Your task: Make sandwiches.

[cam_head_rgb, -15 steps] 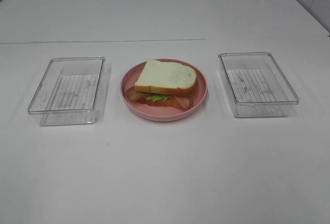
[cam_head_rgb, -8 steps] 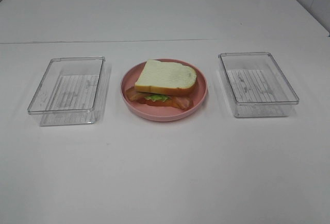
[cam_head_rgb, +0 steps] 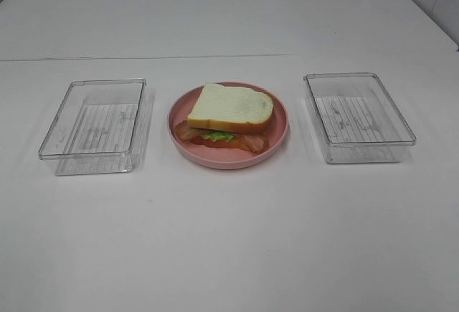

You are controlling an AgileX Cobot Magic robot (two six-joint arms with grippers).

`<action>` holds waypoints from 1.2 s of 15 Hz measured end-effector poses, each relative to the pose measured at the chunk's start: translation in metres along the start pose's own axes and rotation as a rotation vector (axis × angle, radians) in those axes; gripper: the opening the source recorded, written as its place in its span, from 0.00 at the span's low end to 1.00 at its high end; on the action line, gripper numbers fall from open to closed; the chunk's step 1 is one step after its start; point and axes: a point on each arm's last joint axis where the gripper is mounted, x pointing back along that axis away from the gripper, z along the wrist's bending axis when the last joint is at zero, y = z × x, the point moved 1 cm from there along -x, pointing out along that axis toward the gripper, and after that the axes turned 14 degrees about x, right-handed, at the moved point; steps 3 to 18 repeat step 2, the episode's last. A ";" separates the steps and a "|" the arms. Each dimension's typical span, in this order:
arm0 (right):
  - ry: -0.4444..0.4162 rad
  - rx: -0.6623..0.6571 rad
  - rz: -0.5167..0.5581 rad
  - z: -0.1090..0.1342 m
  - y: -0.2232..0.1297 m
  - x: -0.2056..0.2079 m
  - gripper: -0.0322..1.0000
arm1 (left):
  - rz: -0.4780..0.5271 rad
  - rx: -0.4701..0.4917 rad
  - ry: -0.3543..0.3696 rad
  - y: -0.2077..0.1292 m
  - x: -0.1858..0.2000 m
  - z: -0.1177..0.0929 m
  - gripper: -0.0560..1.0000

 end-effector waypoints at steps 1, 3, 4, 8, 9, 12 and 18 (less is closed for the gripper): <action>0.000 0.000 0.000 0.000 0.000 0.000 0.67 | 0.000 0.000 0.000 0.000 0.000 0.000 0.82; 0.000 0.000 0.000 0.000 0.000 0.000 0.67 | 0.000 0.000 0.000 0.000 0.000 0.000 0.82; 0.000 0.000 0.000 0.000 0.000 0.000 0.67 | 0.000 0.000 0.000 0.000 0.000 0.000 0.82; 0.000 0.000 0.000 0.000 0.000 0.000 0.67 | 0.000 0.000 0.000 0.000 0.000 0.000 0.82; 0.000 0.000 0.000 0.000 0.000 0.000 0.67 | 0.000 0.000 0.000 0.000 0.000 0.000 0.82; 0.000 0.000 0.000 0.000 0.000 0.000 0.67 | 0.000 0.000 0.000 0.000 0.000 0.000 0.82; 0.000 0.000 0.000 0.000 0.000 0.000 0.67 | 0.000 0.000 0.000 0.000 0.000 0.000 0.82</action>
